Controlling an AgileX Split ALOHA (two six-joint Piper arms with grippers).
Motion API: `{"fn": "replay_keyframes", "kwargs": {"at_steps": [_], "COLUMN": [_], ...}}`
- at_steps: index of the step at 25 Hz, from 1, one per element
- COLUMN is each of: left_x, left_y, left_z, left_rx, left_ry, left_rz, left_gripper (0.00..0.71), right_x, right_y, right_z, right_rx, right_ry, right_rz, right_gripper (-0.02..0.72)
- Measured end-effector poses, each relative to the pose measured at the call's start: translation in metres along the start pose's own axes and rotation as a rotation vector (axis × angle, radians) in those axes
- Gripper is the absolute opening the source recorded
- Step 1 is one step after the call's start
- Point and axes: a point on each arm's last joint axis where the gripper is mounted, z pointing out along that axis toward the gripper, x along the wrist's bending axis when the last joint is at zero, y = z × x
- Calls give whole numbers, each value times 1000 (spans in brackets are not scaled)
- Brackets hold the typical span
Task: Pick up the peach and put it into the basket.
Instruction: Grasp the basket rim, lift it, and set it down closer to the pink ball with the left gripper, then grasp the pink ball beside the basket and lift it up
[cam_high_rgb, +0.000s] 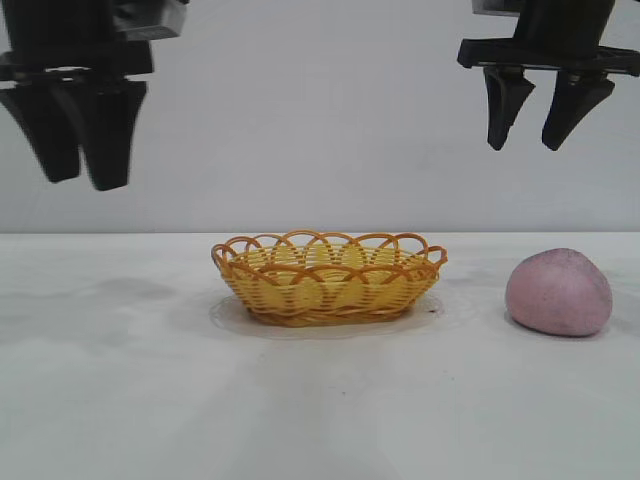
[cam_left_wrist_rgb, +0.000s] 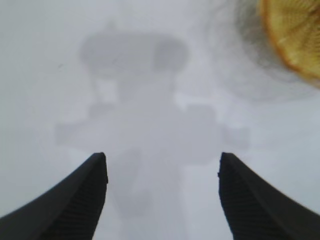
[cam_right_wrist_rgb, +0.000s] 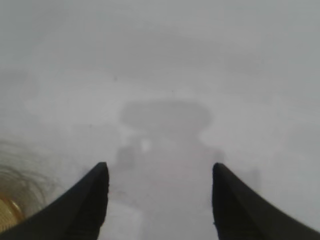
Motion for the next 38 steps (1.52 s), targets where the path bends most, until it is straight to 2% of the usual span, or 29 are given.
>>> {"fn": "replay_keyframes", "kwargs": {"at_steps": [6,8,11,13,16,21,30,38], "left_x": [63,79,95,98,90,66,13,-35], "left_y": [-33,-45,-60,-69,-83,-112,-182,-244], "left_z": [0,-1,-4,-8,-19,-46,-101,-133], "left_rx": [99,132,154,150,146,86,-131,-373], "left_ry": [-3,-11,-41,-67,-71,-64,21,89], "left_rz": [-206,-266,-358,-405,-434,-466,-465,-452], "left_gripper": [424,424,424,424,424,424,424,424], "right_x": [0,0,0,0,0,0,0,0], "right_y": [0,0,0,0,-1,-1,-1,-2], "right_z": [0,0,0,0,0,0,0,0], "right_rx": [0,2,3,5,8,9,13,21], "right_ry": [0,0,0,0,0,0,0,1], "right_rz": [2,2,2,2,2,2,2,2], "right_gripper": [385,385,385,385,385,385,385,385]}}
